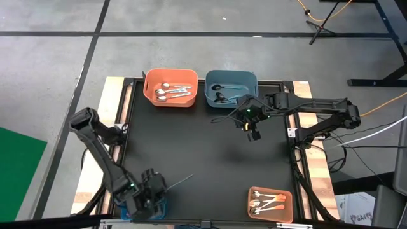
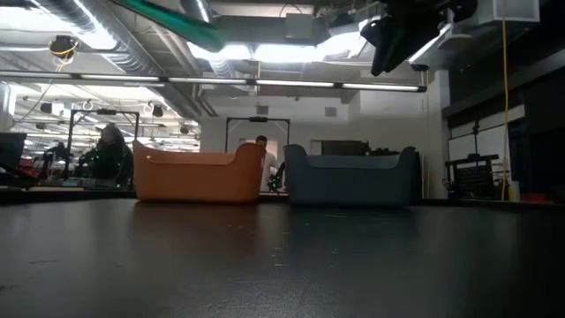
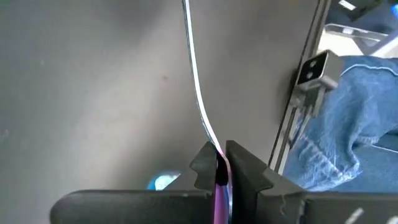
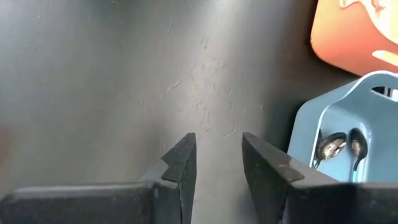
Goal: Sort silverware by color (type)
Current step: Put the purple spoon into the bottom blue bin
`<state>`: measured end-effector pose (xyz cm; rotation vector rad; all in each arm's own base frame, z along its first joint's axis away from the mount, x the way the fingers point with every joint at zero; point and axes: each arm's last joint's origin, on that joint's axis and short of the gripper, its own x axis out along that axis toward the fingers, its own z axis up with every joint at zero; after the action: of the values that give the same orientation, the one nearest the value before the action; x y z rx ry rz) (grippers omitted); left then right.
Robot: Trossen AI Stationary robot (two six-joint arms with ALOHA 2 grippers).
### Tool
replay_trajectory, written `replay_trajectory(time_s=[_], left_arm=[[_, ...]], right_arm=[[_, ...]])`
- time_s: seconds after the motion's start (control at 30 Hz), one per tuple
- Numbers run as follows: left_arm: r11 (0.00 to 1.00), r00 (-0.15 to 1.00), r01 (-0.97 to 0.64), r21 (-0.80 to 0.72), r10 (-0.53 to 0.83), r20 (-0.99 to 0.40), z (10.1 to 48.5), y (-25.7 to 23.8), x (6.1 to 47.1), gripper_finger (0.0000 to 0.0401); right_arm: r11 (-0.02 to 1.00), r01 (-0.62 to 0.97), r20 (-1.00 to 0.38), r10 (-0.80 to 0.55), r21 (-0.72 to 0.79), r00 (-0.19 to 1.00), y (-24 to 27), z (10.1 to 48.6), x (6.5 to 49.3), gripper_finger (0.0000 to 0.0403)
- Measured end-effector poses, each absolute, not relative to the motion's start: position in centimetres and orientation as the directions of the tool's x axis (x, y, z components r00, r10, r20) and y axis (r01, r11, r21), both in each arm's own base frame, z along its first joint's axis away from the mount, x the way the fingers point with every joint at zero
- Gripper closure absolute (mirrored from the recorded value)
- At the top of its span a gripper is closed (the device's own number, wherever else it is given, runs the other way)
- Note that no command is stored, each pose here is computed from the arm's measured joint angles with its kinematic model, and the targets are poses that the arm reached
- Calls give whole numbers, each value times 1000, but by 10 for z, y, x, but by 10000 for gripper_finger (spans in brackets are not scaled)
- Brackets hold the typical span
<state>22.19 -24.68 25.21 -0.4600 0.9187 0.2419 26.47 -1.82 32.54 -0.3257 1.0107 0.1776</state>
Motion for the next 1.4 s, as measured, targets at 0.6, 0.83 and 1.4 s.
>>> replay_trajectory(time_s=[0.6, 0.83, 1.4], left_arm=[[781, 541, -544, -308, 45, -840, 226, -292, 154, 387], [748, 529, -581, -320, 49, -847, 212, -305, 139, 387], [757, 330, -617, -213, 4, -944, 193, -316, 125, 369]], right_arm=[[938, -297, -857, -1, -179, 515, -18, 325, 264, 284], [938, -297, -856, -1, -180, 517, -18, 325, 264, 284], [938, -296, -855, -1, -181, 519, -18, 325, 265, 284]])
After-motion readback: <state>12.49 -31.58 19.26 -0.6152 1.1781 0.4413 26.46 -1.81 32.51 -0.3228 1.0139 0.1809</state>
